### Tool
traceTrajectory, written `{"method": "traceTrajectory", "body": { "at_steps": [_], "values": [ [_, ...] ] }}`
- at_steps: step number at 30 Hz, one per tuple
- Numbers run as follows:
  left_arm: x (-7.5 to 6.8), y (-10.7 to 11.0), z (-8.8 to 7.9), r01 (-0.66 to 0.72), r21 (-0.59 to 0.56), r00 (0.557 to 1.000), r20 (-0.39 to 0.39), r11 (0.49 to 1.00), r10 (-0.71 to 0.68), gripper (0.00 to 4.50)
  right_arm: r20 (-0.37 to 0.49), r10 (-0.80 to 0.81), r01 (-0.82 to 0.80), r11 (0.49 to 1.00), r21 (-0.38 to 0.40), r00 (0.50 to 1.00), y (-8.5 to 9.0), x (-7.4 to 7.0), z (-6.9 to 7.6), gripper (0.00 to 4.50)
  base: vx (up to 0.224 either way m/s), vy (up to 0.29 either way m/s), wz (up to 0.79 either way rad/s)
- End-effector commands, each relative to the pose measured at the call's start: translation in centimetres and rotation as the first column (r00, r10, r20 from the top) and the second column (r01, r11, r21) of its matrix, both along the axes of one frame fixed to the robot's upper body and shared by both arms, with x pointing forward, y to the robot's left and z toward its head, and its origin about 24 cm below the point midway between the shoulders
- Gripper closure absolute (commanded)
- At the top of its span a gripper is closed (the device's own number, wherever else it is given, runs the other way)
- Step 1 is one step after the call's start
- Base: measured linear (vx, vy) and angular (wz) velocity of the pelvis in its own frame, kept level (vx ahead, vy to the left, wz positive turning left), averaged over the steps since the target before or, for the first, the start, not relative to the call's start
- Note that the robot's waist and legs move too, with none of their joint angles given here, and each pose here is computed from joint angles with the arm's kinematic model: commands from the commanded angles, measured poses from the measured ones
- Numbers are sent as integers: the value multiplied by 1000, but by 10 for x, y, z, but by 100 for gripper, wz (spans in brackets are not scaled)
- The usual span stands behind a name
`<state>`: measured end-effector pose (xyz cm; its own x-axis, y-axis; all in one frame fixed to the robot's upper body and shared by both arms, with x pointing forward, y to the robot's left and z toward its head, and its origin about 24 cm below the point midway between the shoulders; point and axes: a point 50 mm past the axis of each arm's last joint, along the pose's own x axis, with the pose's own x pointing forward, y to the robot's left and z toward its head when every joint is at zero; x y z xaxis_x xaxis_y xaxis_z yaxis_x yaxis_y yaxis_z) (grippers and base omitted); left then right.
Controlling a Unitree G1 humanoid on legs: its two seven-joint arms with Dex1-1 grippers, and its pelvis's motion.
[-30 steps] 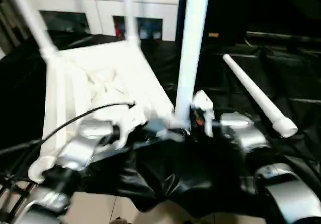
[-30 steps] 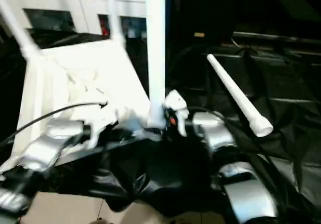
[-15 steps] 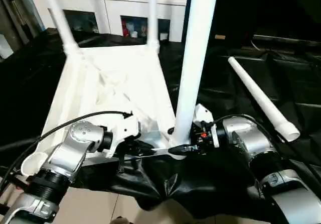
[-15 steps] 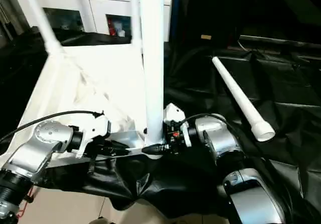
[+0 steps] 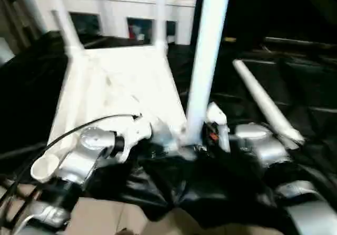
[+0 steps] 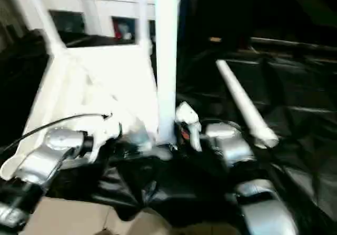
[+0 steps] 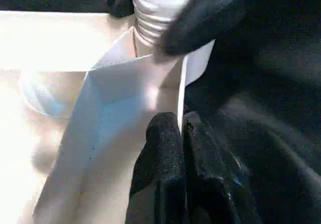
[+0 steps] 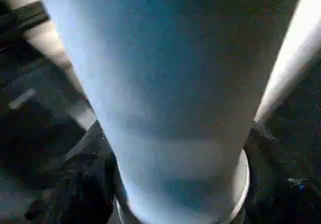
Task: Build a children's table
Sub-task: Rotate leg to tighten
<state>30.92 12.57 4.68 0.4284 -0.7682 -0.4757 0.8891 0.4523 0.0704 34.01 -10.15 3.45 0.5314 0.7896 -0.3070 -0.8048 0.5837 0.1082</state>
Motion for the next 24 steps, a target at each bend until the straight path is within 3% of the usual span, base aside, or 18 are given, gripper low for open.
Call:
{"method": "traceTrajectory", "body": {
  "at_steps": [1,2,5,10,12,13,17,20,24],
  "values": [
    [13,-13,20,-75,-52,992,93,996,80,450,-62,-7,6,1000,-8,998,28,-8,-15,174,0,0,0],
    [14,-19,18,-111,-56,990,86,992,116,450,-70,-104,104,995,2,992,35,-5,-16,174,0,0,0],
    [12,-31,17,-132,-58,988,72,990,136,450,-58,-191,190,982,-7,980,45,-4,-19,174,0,0,0],
    [7,-46,16,-90,-61,993,71,994,94,450,-25,-191,191,981,10,981,63,-7,-18,174,0,0,0],
    [7,-46,16,-88,-62,993,71,994,93,450,-31,-176,177,984,29,984,65,-7,-17,104,0,0,0],
    [7,-46,16,-86,-63,993,70,994,90,450,-39,-170,172,984,43,985,66,-8,-16,104,0,0,0],
    [2,-41,19,-2,-78,997,72,997,8,450,23,-63,62,996,68,998,63,-7,-6,92,0,0,0],
    [-2,-32,20,84,-72,994,71,994,-79,450,84,101,-103,995,11,991,49,-9,-2,92,0,0,0],
    [-7,-26,20,181,-73,982,72,981,-176,450,94,212,-211,977,-17,973,36,-10,2,92,0,0,0]
  ]
}}
